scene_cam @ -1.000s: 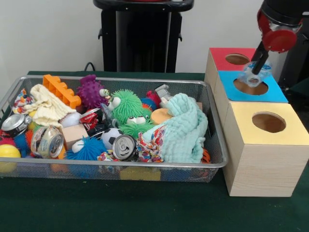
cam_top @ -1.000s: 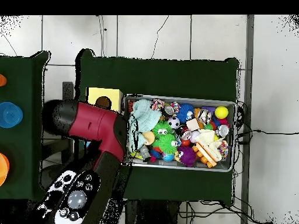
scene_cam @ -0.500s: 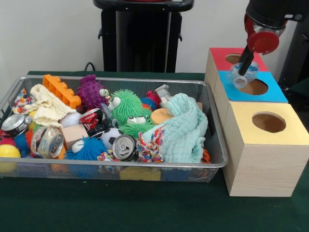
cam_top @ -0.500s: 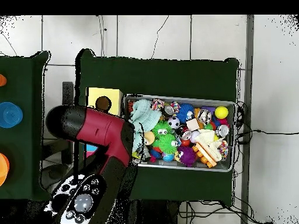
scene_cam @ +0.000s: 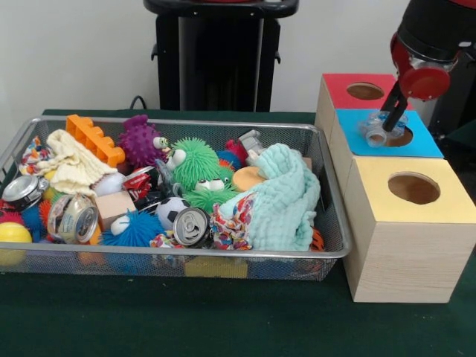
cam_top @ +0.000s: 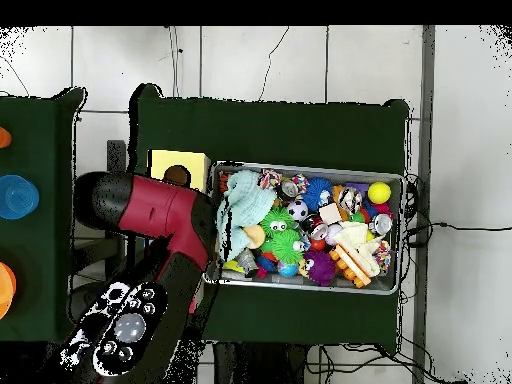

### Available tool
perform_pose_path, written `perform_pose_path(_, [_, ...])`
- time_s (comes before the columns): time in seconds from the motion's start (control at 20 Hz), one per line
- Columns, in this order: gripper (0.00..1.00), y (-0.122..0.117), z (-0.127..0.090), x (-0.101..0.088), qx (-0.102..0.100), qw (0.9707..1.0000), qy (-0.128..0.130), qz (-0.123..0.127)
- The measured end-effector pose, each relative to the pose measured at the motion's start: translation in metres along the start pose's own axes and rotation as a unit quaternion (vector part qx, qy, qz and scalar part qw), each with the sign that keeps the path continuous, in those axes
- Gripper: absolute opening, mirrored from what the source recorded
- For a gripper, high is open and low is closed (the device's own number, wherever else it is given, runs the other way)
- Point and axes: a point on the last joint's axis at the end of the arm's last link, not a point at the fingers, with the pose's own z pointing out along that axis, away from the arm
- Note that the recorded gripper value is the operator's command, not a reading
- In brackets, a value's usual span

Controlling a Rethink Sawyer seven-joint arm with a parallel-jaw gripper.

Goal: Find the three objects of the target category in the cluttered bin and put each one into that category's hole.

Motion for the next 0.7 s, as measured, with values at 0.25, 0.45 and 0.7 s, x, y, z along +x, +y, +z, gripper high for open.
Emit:
perform_pose_path(0.25, [0.00,0.0023,-0.0013,0.0089,0.000,1.0000,0.001,-0.007])
perform_pose_path(0.45, [0.00,0.0031,-0.0019,0.0097,-0.001,1.0000,0.003,-0.006])
perform_pose_path(0.7, [0.00,0.0036,-0.0019,0.0101,-0.001,1.0000,0.004,-0.005])
